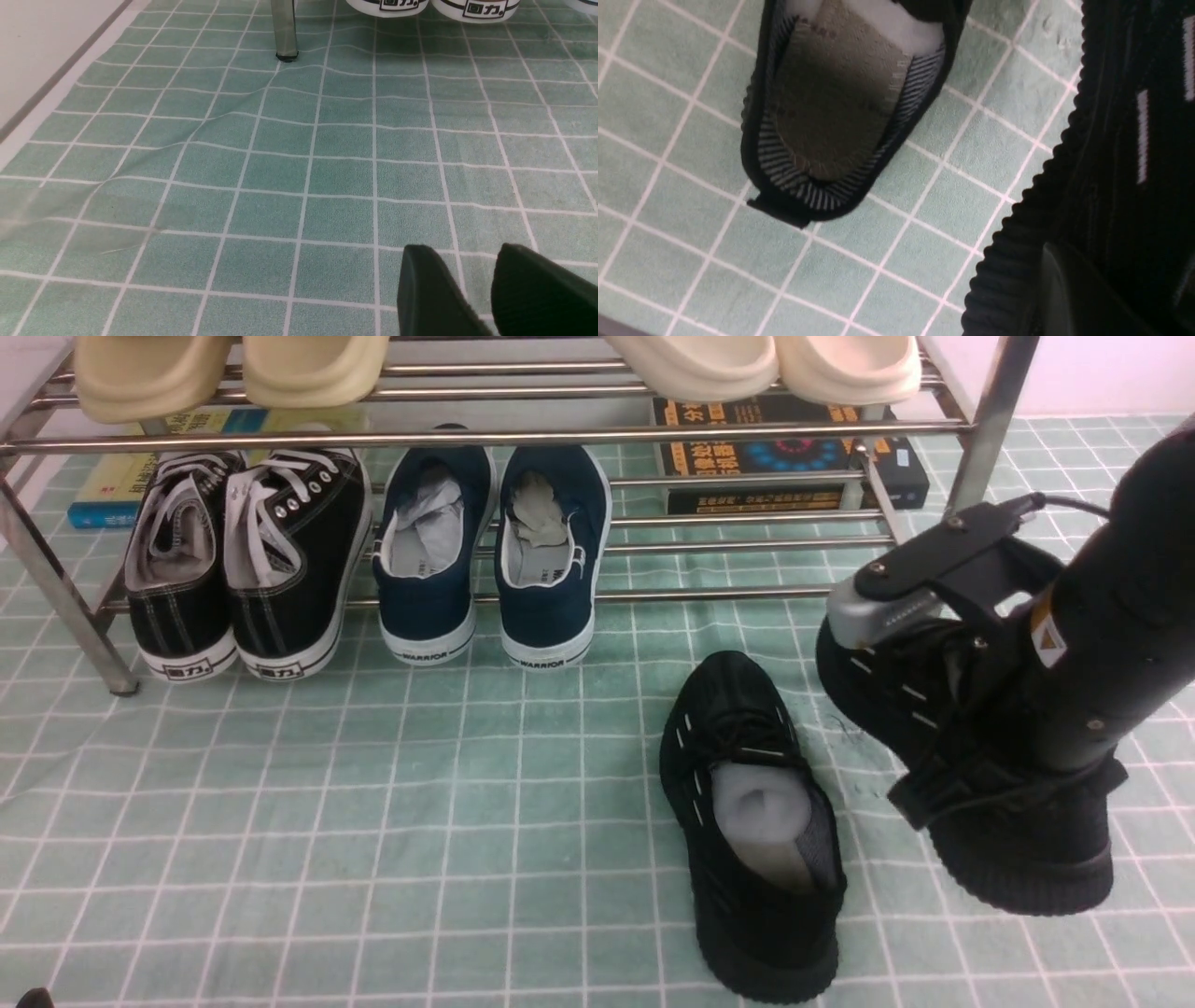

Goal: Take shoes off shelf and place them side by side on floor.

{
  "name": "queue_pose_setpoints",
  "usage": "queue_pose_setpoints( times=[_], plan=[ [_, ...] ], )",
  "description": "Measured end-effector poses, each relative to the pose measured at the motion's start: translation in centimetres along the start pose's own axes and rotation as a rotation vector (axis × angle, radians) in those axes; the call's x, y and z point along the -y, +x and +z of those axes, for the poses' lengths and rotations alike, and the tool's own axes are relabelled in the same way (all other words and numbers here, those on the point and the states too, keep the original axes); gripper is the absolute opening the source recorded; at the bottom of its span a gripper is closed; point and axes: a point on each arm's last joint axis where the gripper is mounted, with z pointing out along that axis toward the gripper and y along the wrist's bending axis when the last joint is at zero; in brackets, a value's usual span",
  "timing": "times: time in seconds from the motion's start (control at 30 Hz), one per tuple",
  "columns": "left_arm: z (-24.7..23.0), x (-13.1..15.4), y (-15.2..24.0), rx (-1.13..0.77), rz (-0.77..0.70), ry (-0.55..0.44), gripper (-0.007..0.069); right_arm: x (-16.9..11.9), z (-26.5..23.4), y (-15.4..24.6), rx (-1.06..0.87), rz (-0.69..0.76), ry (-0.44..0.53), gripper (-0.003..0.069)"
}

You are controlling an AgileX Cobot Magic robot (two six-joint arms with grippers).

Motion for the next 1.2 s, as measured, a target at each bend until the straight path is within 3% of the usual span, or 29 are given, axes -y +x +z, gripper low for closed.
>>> queue_pose_setpoints(
  times=[0.47, 0.97, 1.1, 1.2],
  plan=[
    [0.0, 0.0, 0.0, 0.001, 0.01, -0.004, 0.0242, -0.1, 5.1, -1.6, -0.066, -0.041, 0.054, 0.0021],
    [0.0, 0.0, 0.0, 0.001, 0.01, -0.004, 0.0242, -0.3, 8.0, -2.4, -0.077, 0.084, 0.068, 0.0048],
    [0.0, 0.0, 0.0, 0.001, 0.01, -0.004, 0.0242, -0.4, 8.0, -2.4, -0.079, 0.089, 0.062, 0.0113],
    [0.0, 0.0, 0.0, 0.001, 0.01, -0.004, 0.0242, -0.5, 7.9, -2.3, -0.089, 0.088, 0.051, 0.02]
  ],
)
